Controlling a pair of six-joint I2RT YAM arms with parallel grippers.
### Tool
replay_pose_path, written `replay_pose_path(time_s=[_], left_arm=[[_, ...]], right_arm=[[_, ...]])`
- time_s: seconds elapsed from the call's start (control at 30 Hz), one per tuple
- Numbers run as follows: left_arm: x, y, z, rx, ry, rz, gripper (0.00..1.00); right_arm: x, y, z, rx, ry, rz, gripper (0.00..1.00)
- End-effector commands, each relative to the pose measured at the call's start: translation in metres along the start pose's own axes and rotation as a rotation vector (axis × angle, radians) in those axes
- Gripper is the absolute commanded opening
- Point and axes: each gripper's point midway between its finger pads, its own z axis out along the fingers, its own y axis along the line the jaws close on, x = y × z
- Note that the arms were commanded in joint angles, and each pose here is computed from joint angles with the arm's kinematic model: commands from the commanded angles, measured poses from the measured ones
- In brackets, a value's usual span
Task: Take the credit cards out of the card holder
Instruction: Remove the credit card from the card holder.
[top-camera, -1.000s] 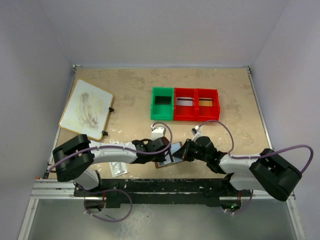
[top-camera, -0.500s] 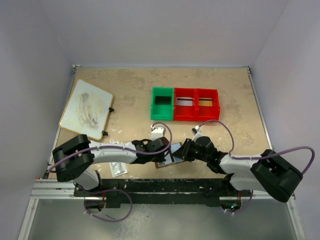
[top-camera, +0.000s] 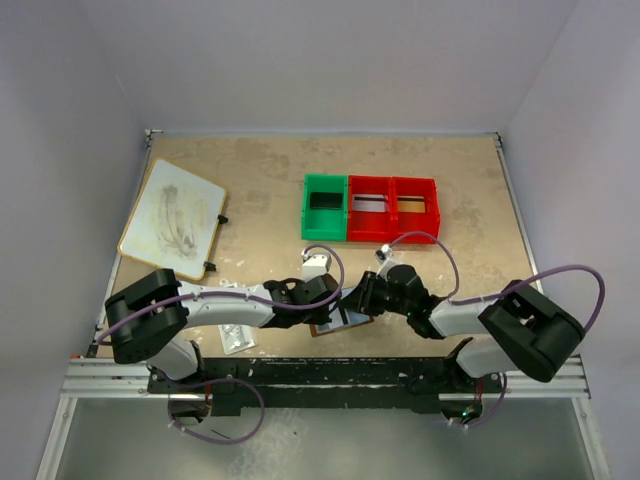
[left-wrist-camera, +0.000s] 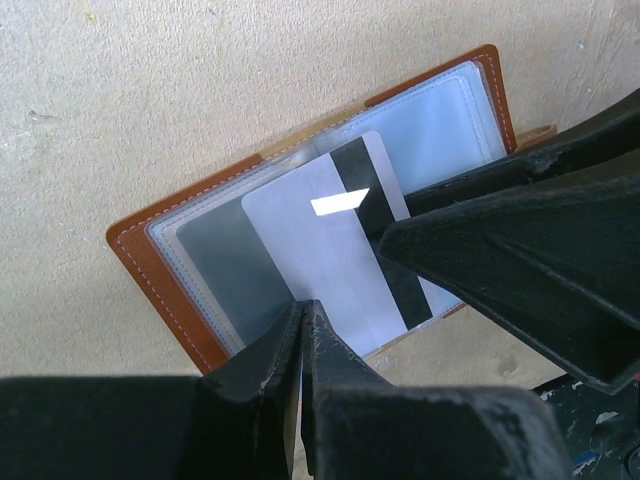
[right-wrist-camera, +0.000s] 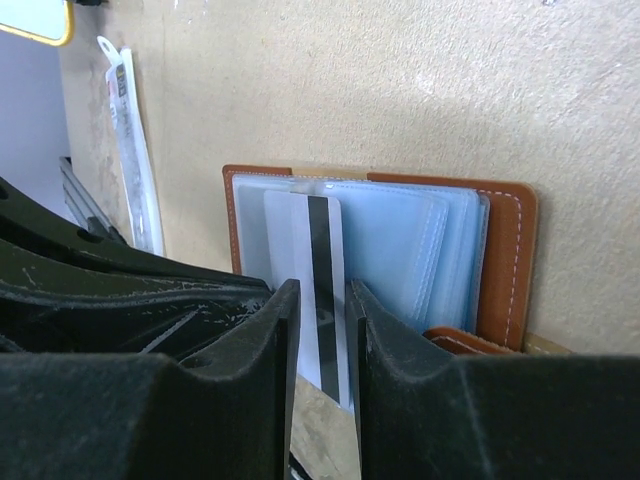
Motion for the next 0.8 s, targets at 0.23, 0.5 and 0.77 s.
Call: replay_pose_path(time_s=[0.23, 0.5, 0.77], left_arm=[[0.008, 0.018, 0.001, -0.054, 0.005, 0.028, 0.0], [0.008, 0.019, 0.002, -0.057, 0.006, 0.03, 0.0], [0.009, 0.02, 0.002, -0.058, 0.005, 0.031, 0.0]], right_arm=[[0.011, 0.003, 0.005, -0.082, 0.045, -0.015, 0.25], [0.016, 0.019, 0.003, -0.199, 0.065, -0.032, 0.22], [0.028, 0.02, 0.008, -0.243, 0.146, -0.129, 0.16]])
